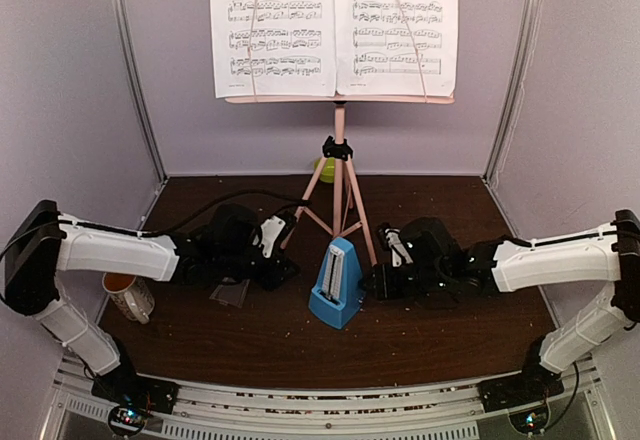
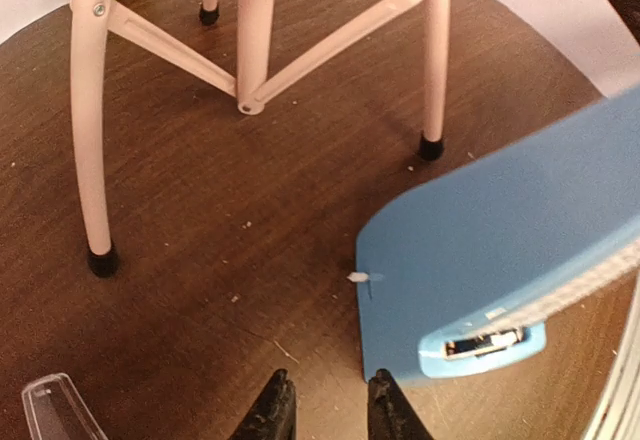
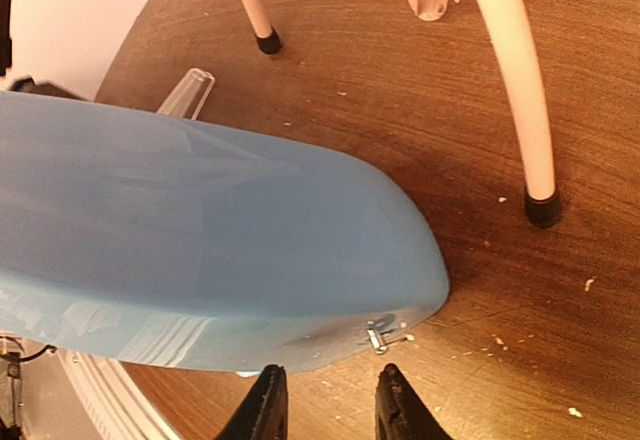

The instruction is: Set up the instrument practice props

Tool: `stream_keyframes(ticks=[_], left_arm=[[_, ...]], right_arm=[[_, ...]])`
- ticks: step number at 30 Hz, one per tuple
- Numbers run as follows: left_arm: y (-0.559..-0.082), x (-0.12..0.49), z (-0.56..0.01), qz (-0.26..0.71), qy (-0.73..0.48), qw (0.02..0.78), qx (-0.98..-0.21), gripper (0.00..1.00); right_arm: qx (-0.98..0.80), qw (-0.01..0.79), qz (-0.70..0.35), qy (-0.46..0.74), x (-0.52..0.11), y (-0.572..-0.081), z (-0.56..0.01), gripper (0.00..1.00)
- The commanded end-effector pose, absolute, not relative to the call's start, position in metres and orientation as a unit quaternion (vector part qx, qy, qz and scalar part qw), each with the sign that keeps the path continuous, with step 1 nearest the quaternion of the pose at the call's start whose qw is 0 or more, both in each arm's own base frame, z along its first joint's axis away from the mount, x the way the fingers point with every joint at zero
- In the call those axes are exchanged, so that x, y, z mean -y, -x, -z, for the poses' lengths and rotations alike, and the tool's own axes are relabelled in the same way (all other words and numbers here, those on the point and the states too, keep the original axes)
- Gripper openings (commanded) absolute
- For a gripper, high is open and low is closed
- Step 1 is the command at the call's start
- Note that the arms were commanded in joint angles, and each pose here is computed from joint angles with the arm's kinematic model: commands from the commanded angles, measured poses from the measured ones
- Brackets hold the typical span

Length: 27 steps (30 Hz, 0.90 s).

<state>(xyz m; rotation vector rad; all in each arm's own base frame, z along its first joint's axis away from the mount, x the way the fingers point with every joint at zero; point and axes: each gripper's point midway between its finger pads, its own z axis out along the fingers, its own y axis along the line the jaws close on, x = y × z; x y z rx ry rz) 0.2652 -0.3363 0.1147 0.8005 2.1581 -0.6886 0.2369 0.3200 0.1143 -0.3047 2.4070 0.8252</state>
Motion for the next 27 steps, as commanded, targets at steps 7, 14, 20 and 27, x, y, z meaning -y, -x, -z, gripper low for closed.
stream_keyframes(ticks=[7,14,20,27], left_arm=[[-0.281,0.364,-0.087,0.244,-0.343,0.34,-0.841,0.26],[-0.241,0.383,-0.099,0.301,-0.392,0.336,-0.802,0.26],[-0.218,0.397,-0.11,0.347,-0.409,0.331,-0.776,0.26],[-0.204,0.415,-0.119,0.368,-0.424,0.326,-0.76,0.26]], right_arm=[[-0.921,0.296,-0.245,0.068,-0.312,-0.26,-0.1,0.23],[-0.921,0.302,-0.238,0.067,-0.309,-0.265,-0.102,0.22],[-0.922,0.304,-0.232,0.066,-0.303,-0.269,-0.101,0.23],[-0.916,0.318,-0.236,0.072,-0.298,-0.271,-0.109,0.26]])
